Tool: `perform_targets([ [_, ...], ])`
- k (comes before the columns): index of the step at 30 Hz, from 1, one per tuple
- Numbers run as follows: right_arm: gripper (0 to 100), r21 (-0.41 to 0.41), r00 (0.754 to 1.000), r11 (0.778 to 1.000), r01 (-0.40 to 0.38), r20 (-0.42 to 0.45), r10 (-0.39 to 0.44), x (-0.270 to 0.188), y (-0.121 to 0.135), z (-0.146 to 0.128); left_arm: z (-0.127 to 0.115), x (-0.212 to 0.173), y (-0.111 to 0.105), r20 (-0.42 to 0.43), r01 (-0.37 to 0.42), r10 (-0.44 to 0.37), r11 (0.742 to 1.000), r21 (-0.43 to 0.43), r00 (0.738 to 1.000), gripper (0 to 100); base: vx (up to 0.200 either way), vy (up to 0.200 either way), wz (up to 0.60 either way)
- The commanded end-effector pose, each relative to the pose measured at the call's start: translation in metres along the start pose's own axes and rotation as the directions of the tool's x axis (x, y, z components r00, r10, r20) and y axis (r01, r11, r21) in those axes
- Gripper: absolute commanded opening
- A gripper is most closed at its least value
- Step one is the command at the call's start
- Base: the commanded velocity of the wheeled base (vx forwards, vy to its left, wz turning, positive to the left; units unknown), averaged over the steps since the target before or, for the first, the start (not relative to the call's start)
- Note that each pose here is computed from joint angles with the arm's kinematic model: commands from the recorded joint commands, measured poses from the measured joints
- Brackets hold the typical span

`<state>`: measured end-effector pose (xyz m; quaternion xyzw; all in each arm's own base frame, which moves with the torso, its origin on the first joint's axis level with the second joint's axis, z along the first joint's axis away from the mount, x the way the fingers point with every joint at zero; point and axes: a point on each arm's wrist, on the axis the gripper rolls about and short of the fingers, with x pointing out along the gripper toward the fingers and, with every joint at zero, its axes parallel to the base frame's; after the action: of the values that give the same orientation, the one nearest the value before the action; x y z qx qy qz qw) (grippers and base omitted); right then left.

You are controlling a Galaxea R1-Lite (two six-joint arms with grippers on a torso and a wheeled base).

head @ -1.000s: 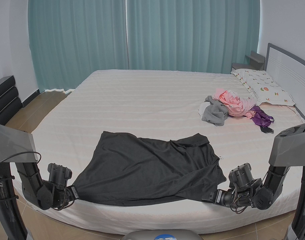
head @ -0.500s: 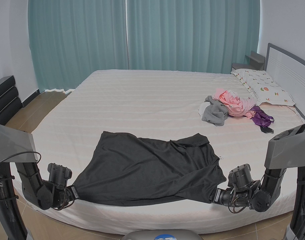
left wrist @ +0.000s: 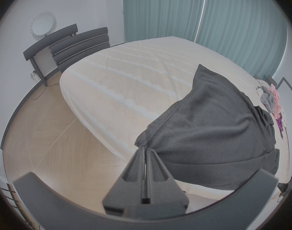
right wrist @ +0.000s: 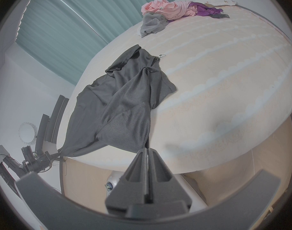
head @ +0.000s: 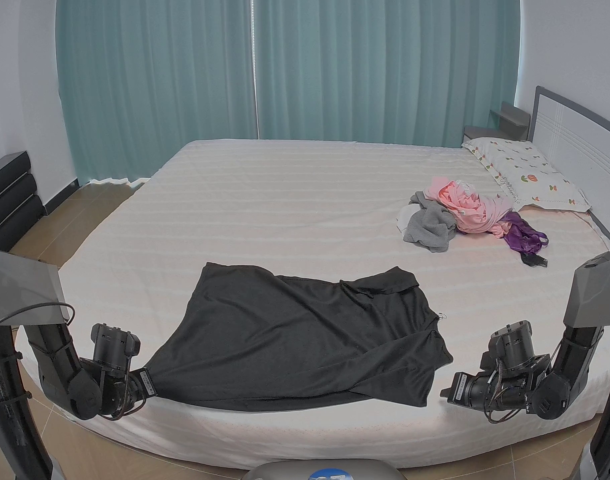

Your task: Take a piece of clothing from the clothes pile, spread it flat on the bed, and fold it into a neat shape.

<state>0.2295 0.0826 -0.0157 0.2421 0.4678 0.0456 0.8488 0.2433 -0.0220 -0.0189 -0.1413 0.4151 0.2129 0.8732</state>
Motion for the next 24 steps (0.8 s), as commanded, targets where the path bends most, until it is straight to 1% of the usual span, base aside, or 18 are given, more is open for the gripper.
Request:
perform_targets([
  [1, 0, -0.01, 1.0, 1.0, -0.006, -0.004, 0.006, 0.004, 0.003, -0.001, 0.001, -0.003, 0.001, 0.005, 0.004, -0.004, 1.0, 0.0, 1.0, 0, 0.0, 0.0, 0.0],
  [2, 100, -0.02, 1.0, 1.0, -0.003, -0.014, 0.003, 0.013, 0.005, -0.002, 0.001, -0.003, 0.001, 0.005, 0.004, -0.004, 1.0, 0.0, 1.0, 0, 0.0, 0.0, 0.0],
  [5, 100, -0.03, 1.0, 1.0, 0.008, -0.029, -0.009, 0.031, 0.005, -0.004, 0.0, -0.002, 0.001, 0.003, 0.003, -0.003, 1.0, 0.001, 1.0, 0, 0.0, 0.0, 0.0],
  [8, 100, -0.037, 1.0, 0.999, -0.019, -0.001, 0.019, 0.039, 0.008, 0.0, 0.0, -0.001, 0.001, 0.002, 0.002, -0.002, 1.0, 0.001, 1.0, 0, 0.0, 0.0, 0.0],
  [13, 100, -0.056, 0.999, 0.998, -0.035, 0.008, 0.035, 0.052, 0.013, 0.003, 0.0, -0.001, 0.0, 0.007, 0.005, -0.005, 1.0, -0.001, 1.0, 0, 0.0, 0.0, 0.0],
  [14, 0, -0.057, 0.999, 0.998, -0.037, 0.008, 0.038, 0.057, 0.014, 0.003, 0.001, -0.001, 0.0, 0.008, 0.006, -0.006, 1.0, -0.001, 1.0, 0, 0.0, 0.0, 0.0],
  [19, 0, -0.064, 0.999, 0.997, -0.042, 0.009, 0.042, 0.06, 0.017, 0.003, 0.001, -0.001, 0.0, 0.008, 0.005, -0.005, 1.0, -0.003, 1.0, 0, 0.0, 0.0, 0.0],
  [21, 0, -0.067, 1.0, 0.997, -0.025, 0.013, 0.026, 0.054, 0.015, 0.001, 0.001, -0.001, 0.0, 0.007, 0.004, -0.004, 1.0, -0.002, 1.0, 0, 0.0, 0.0, 0.0],
  [24, 0, -0.063, 1.0, 0.998, -0.02, 0.02, 0.022, 0.045, 0.013, 0.002, 0.001, -0.001, 0.0, 0.007, 0.004, -0.004, 1.0, -0.002, 1.0, 0, 0.0, 0.0, 0.0],
])
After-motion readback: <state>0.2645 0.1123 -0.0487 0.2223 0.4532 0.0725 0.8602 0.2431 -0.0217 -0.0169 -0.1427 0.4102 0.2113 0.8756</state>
